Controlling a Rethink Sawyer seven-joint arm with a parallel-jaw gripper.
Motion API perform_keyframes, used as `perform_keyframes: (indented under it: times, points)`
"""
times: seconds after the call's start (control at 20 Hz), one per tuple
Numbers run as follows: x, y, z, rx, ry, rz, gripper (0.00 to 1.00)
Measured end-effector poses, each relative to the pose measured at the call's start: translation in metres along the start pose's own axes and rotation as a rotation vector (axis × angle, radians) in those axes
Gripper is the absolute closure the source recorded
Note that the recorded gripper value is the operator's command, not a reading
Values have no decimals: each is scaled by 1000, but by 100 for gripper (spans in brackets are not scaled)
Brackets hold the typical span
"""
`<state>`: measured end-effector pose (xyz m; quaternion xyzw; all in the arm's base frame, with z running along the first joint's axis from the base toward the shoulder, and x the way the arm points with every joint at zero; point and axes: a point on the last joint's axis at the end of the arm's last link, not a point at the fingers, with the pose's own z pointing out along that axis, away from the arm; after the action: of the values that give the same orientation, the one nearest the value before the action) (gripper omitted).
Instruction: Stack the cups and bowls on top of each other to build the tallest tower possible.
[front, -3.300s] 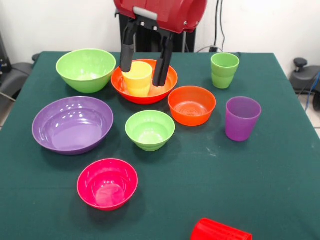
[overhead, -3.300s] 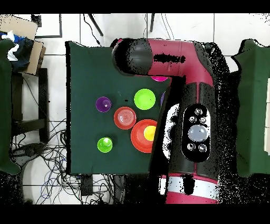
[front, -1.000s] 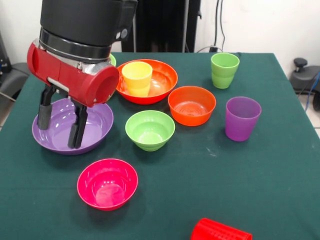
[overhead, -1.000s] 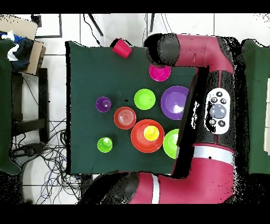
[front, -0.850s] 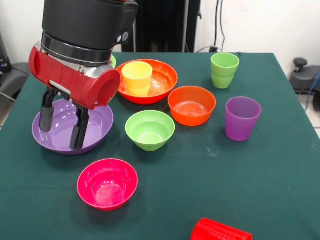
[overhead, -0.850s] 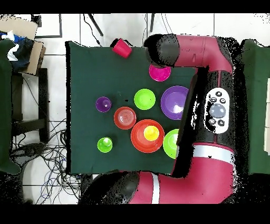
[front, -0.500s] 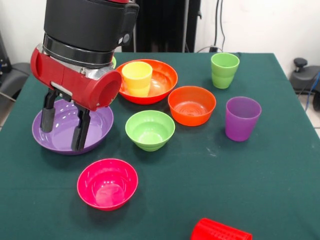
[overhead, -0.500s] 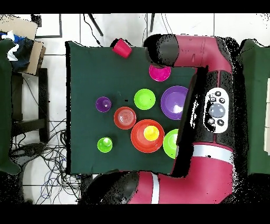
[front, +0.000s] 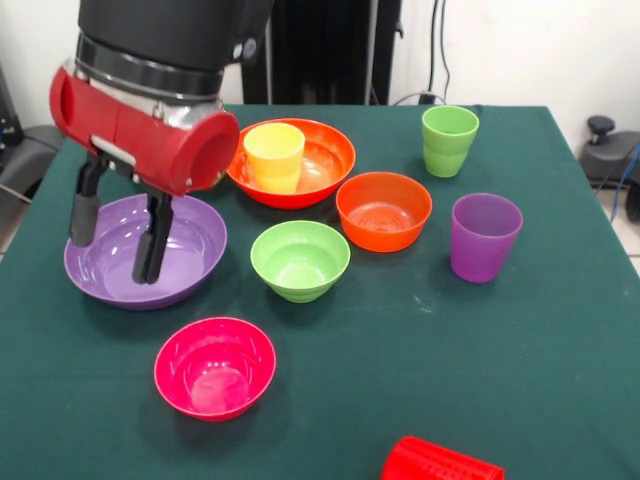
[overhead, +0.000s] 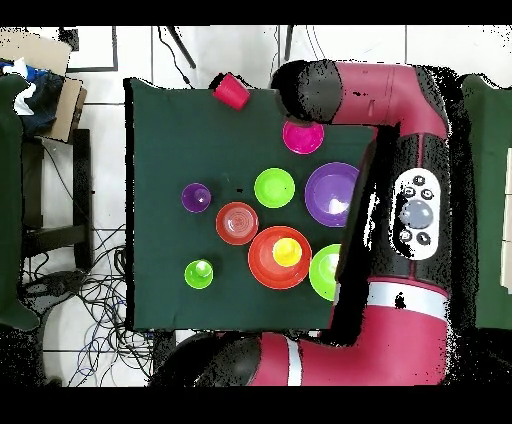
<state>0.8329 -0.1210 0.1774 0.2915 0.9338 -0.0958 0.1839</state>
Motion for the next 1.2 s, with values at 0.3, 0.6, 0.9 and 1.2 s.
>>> perform_keyframes:
  times: [0.3, 0.6, 0.9, 1.2]
  points:
    - [-11, 2, -20, -8, -29, 2, 0]
    - [-14, 9, -33, -17, -45, -4, 0]
    - [0, 20, -36, -21, -28, -21, 0]
    - [24, 26, -47, -25, 12, -36, 0]
